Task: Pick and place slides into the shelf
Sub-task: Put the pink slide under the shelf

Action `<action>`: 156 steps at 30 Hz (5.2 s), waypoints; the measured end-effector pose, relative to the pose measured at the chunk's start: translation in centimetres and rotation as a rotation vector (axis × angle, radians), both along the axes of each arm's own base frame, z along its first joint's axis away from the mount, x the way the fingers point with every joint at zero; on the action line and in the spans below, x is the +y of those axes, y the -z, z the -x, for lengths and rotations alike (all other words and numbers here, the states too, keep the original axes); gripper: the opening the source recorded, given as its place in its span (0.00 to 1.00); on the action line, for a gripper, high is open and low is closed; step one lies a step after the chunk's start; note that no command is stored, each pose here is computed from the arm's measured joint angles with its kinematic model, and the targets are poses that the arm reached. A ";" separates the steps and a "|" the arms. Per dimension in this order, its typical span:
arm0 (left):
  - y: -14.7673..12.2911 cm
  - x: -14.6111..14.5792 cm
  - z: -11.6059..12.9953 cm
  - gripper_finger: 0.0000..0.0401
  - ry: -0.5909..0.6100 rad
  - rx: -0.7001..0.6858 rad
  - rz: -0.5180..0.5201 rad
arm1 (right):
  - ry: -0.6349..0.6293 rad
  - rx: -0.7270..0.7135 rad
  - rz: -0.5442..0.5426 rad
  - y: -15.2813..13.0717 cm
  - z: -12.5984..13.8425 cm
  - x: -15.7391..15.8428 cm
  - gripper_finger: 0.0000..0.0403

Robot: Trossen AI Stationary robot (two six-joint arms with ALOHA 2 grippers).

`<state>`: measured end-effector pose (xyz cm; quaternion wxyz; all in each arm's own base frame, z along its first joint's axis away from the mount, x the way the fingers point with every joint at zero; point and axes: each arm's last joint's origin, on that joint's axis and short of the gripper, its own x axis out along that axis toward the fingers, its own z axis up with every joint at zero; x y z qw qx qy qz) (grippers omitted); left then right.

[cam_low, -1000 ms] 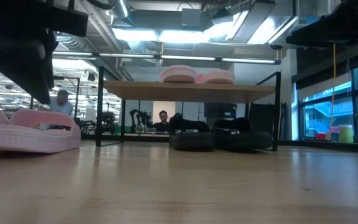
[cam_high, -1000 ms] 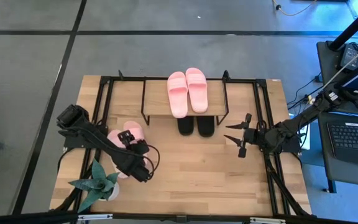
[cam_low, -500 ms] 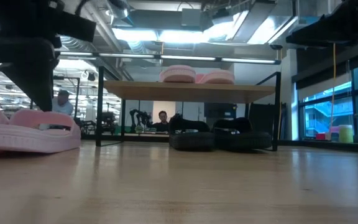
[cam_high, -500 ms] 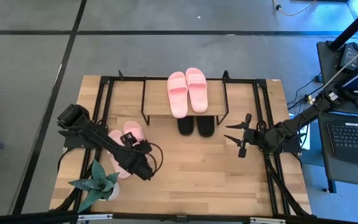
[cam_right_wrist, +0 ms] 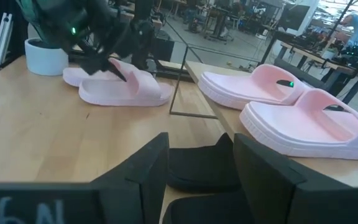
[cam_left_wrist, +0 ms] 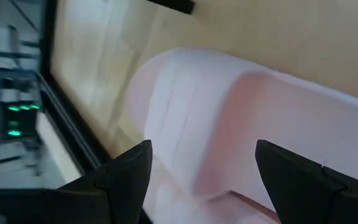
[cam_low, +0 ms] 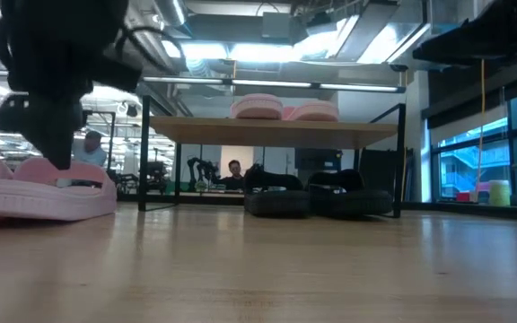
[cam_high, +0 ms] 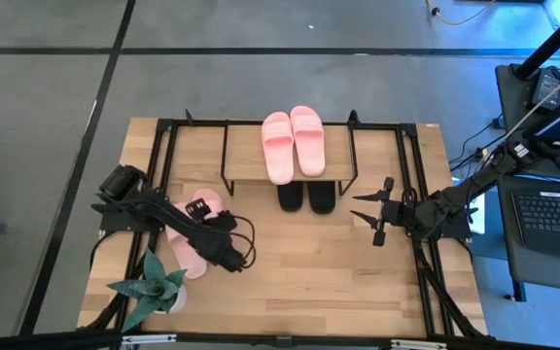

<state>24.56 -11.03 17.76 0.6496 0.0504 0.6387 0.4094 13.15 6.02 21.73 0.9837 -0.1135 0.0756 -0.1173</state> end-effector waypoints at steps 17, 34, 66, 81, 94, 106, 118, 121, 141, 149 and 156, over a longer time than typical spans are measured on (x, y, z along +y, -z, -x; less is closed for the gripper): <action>3.2 1.9 -1.4 0.54 -0.004 0.185 -0.086 | 0.000 -0.002 -0.004 0.0 0.0 0.0 0.45; 3.8 3.5 -1.1 0.02 -0.105 0.243 -0.030 | 0.002 0.021 -0.006 0.3 0.0 0.0 0.45; -2.0 2.3 -9.6 0.00 0.233 -0.022 0.071 | 0.000 0.034 0.019 0.4 0.1 0.0 0.45; 3.1 9.4 -12.6 0.00 0.222 0.147 -0.138 | 0.019 0.134 0.000 1.6 0.4 -0.2 0.45; 3.4 11.3 -13.2 0.08 0.178 0.104 -0.184 | 0.020 0.136 0.000 1.6 0.4 -0.2 0.45; 3.4 10.8 -13.1 0.19 0.162 0.081 -0.162 | 0.020 0.136 0.000 1.7 0.4 -0.2 0.45; 1.4 10.1 -13.1 0.39 0.179 0.057 -0.167 | 0.020 0.135 -0.002 1.6 0.4 -0.2 0.45; 0.0 9.3 -13.0 0.39 0.187 0.033 -0.124 | 0.025 0.128 -0.024 1.6 0.4 -0.3 0.45; -4.9 2.6 -11.4 0.39 0.339 -0.169 0.471 | 0.029 0.127 -0.043 1.7 0.4 -0.3 0.45; -4.2 0.6 -13.1 0.39 0.599 -0.331 0.812 | 0.029 0.128 -0.046 1.7 0.4 -0.3 0.45; 0.5 2.9 -12.0 0.39 0.519 -0.314 0.868 | 0.029 0.141 -0.060 1.9 0.5 -0.3 0.45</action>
